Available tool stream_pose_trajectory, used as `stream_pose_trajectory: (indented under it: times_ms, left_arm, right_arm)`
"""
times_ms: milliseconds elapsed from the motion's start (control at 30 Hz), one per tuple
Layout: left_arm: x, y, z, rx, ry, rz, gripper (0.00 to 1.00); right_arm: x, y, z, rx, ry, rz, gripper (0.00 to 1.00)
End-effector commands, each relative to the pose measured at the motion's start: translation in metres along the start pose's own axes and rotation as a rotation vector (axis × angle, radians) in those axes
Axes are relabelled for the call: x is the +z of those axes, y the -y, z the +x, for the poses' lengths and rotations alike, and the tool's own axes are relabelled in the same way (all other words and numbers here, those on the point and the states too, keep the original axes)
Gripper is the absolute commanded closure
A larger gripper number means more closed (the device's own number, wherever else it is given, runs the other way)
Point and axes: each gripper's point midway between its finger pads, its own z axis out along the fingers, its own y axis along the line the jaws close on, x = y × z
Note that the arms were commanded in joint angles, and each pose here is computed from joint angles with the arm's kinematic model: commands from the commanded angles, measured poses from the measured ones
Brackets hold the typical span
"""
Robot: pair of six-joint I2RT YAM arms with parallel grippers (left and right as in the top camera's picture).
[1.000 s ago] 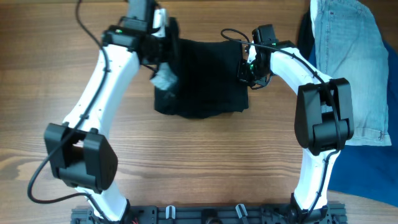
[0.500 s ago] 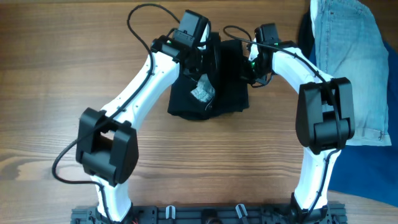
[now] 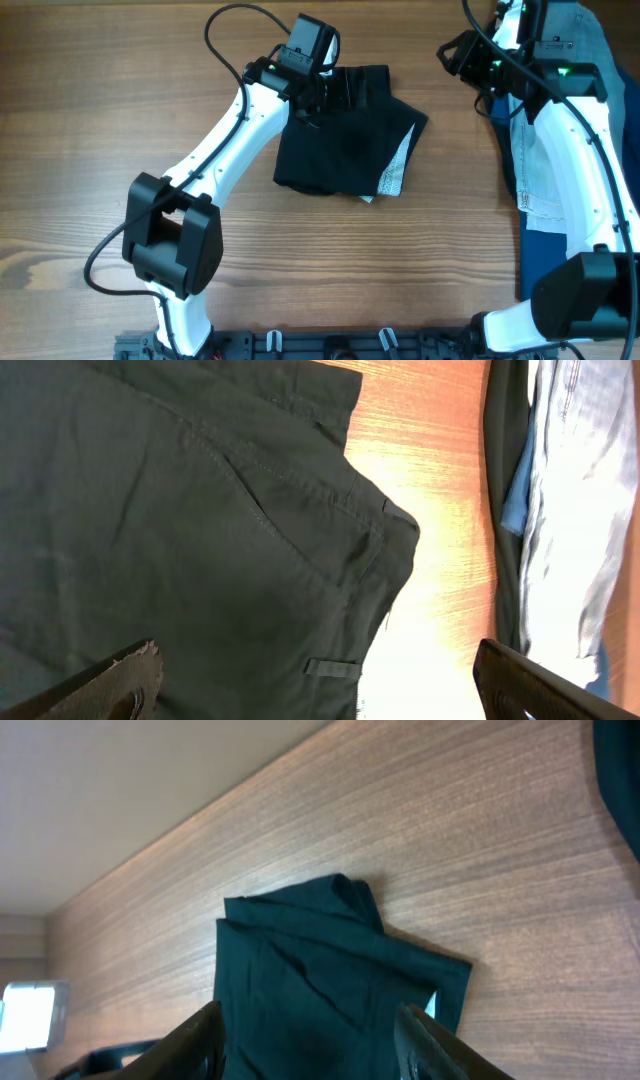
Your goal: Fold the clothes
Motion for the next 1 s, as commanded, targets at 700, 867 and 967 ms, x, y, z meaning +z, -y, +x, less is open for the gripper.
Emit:
stream_pose_trajectory:
  times_ms: [700,867,967]
  left_arm:
    - [-0.014,-0.063,-0.011,0.409,-0.022,-0.245,0.00]
    - [-0.014,-0.062,-0.012,0.409,-0.021,-0.245,0.00]
    - [-0.018,-0.062,-0.013,0.402,-0.010,-0.248,0.00]
  right_arm:
    - [0.185,0.105,0.142,-0.100,-0.528,0.112,0.18]
    - [0.189,0.080,0.157,-0.146,-0.557,0.056,0.84]
    - [0.182,0.063,0.132,-0.167,-0.499,0.028,0.96]
